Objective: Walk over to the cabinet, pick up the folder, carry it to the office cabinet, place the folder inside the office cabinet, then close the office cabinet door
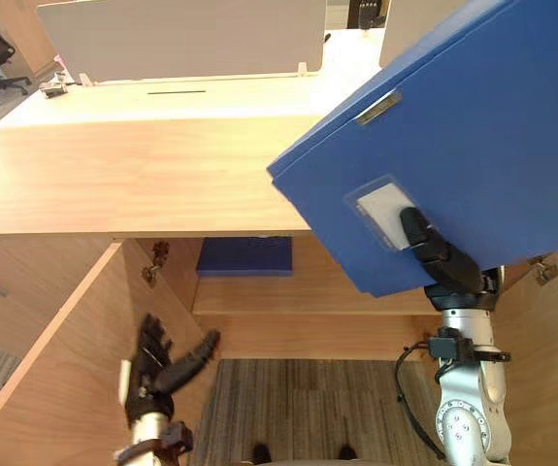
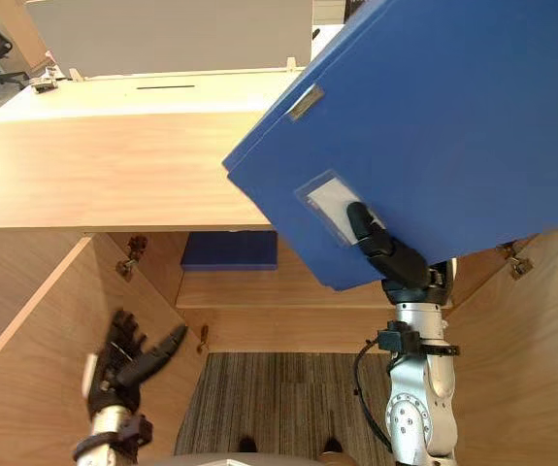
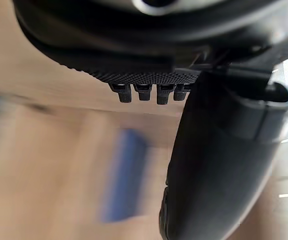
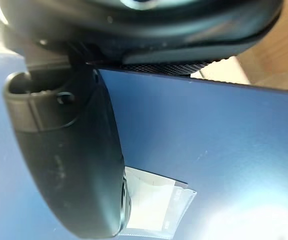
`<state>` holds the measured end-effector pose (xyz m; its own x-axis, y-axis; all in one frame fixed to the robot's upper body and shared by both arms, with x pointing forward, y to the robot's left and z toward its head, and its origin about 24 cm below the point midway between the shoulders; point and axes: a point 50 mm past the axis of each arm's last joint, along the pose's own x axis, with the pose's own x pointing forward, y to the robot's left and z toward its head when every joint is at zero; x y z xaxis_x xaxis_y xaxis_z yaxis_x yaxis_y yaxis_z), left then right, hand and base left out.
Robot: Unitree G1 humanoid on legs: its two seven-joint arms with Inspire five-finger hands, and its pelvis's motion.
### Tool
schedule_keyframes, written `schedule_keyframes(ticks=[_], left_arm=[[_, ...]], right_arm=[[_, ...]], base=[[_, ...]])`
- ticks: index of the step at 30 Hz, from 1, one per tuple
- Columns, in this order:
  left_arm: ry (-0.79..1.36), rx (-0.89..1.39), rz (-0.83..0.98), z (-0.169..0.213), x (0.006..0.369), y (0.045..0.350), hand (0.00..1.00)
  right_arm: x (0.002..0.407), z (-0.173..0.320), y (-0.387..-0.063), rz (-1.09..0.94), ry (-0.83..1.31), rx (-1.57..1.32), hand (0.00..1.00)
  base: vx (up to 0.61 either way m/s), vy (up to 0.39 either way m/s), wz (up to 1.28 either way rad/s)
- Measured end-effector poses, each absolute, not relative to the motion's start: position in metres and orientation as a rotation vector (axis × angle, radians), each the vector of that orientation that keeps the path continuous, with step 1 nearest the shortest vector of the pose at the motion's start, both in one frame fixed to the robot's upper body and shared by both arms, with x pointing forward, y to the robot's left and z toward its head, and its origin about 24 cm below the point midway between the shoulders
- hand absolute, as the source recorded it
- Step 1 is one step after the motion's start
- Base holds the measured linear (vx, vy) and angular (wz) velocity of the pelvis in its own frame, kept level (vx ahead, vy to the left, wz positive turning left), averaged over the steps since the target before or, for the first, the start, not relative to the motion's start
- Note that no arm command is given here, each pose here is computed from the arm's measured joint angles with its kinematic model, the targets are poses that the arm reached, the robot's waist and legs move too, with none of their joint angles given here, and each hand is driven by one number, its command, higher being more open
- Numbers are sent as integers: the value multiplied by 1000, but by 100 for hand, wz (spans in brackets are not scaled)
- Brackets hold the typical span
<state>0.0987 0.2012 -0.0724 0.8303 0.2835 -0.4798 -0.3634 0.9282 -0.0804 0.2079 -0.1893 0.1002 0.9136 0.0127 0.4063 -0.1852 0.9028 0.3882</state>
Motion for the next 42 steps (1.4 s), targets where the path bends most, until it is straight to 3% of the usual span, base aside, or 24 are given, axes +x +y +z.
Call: schedule_keyframes(ticks=[5, 9, 13, 18, 21, 27, 31, 42], left_arm=[[859, -63, 271, -133, 69, 203, 100], [936, 111, 255, -144, 89, 223, 100], [776, 113, 258, -128, 142, 219, 100], [606, 97, 250, -102, 196, 213, 100], [522, 50, 254, -87, 218, 208, 100], [337, -25, 318, -50, 249, 214, 100], [279, -69, 353, -39, 255, 215, 100], [243, -92, 380, -29, 260, 211, 100]], right_arm=[[214, 55, -156, 259, -153, 326, 0], [230, 30, -115, 508, -14, 37, 0], [259, 33, -101, 625, -51, -342, 0], [291, 61, -112, 516, -155, -468, 0], [305, 80, -124, 385, -200, -377, 0], [329, 158, -133, 175, -430, 117, 0], [337, 210, -137, 116, -578, 388, 0], [339, 277, -153, -47, -753, 887, 0]], base=[[-11, -2, -12], [-86, -15, -21], [-204, -1, -7], [-181, 66, 13], [-133, 43, 11], [-101, -25, 11], [-33, -67, 3], [-39, -66, 6]])
